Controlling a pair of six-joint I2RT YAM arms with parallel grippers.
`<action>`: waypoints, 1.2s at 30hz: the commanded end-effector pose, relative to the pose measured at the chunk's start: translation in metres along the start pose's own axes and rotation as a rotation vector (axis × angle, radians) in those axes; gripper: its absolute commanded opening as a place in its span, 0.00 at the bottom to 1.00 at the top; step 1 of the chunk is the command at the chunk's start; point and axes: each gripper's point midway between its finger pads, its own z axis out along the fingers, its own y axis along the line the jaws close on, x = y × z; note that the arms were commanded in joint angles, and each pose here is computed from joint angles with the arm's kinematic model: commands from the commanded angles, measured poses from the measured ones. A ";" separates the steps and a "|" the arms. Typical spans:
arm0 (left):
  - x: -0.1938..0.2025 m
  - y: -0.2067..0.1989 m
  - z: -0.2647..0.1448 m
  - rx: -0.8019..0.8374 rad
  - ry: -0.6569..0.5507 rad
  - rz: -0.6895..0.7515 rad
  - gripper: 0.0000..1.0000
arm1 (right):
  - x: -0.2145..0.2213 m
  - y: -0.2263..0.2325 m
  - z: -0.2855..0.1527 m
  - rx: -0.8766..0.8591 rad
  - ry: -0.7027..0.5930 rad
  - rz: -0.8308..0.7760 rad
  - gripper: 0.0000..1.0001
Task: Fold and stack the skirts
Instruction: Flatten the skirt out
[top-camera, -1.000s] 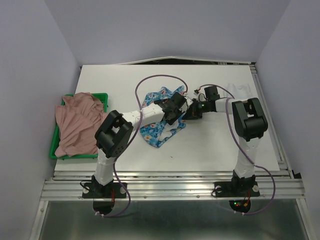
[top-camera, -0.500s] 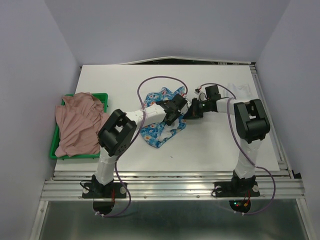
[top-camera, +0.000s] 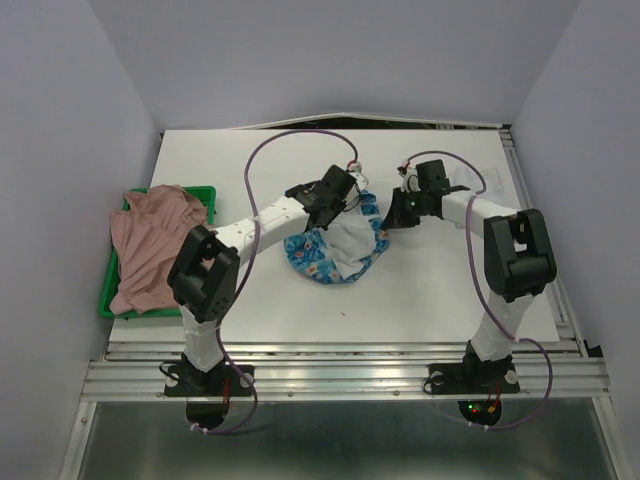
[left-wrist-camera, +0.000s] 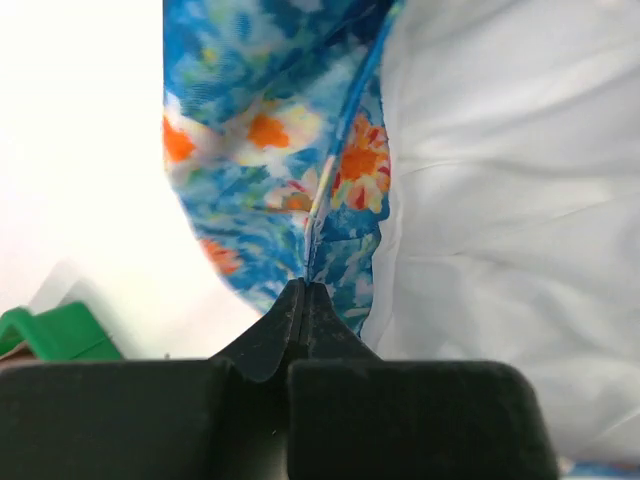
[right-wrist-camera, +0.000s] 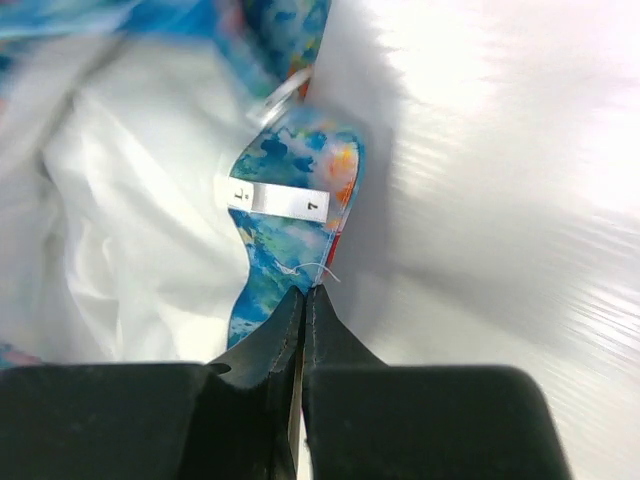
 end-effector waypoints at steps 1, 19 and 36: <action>-0.021 0.066 -0.050 -0.088 -0.098 -0.088 0.00 | -0.043 -0.007 -0.039 0.180 -0.127 -0.183 0.01; -0.039 0.225 -0.205 -0.421 -0.394 -0.214 0.00 | -0.176 0.002 -0.192 0.657 -0.425 -0.542 0.01; 0.045 0.090 -0.118 0.089 -0.221 -0.187 0.00 | -0.022 -0.012 -0.081 0.212 0.027 -0.538 0.01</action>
